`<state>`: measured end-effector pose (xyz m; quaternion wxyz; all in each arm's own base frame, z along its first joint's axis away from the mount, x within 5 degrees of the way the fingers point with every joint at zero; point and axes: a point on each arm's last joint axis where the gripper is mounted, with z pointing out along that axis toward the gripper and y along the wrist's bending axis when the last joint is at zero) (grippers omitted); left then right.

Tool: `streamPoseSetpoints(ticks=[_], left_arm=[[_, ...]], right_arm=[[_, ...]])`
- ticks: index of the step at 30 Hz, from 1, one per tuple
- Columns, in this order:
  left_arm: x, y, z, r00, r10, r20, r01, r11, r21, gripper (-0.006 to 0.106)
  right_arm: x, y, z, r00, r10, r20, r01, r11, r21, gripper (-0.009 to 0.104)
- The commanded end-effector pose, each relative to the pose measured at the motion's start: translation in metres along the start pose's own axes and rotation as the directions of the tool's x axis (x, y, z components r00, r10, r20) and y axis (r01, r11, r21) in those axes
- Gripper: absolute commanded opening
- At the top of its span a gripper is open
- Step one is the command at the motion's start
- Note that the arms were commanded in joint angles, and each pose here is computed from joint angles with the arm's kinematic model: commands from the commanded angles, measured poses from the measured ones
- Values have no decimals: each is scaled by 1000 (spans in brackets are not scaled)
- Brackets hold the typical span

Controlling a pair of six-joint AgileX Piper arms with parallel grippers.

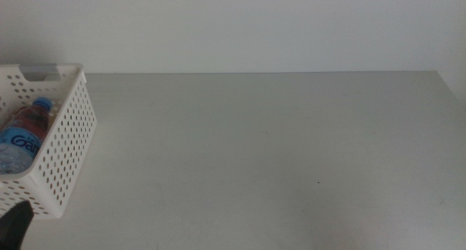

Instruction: Use arms to grab the bottles and put them into the dustbin to the left of the table.

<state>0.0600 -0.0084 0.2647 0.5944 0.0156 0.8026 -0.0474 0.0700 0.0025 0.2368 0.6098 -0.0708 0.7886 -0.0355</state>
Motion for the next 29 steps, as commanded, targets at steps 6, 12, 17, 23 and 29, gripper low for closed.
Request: streamPoseSetpoints(ticks=[6, 12, 17, 23, 29], left_arm=[[54, 3, 5, 998, -24, 66, 24, 1000, -3, 94], [88, 5, 17, 999, -39, 25, 39, 999, -7, 94], [86, 6, 18, 997, -38, 71, 39, 999, -15, 94], [86, 6, 18, 996, -45, 78, 46, 999, -13, 94], [86, 6, 18, 996, -45, 76, 46, 999, -13, 94]], right_arm=[[24, -1, -5, 987, -141, 82, 134, 987, 91, 87], [45, -2, -5, 990, -124, 70, 112, 981, 156, 87], [56, -3, -4, 996, -65, 52, 53, 977, 205, 87], [56, -3, -4, 998, -55, 44, 45, 976, 211, 87], [56, -3, -4, 998, -55, 44, 45, 976, 211, 87]])
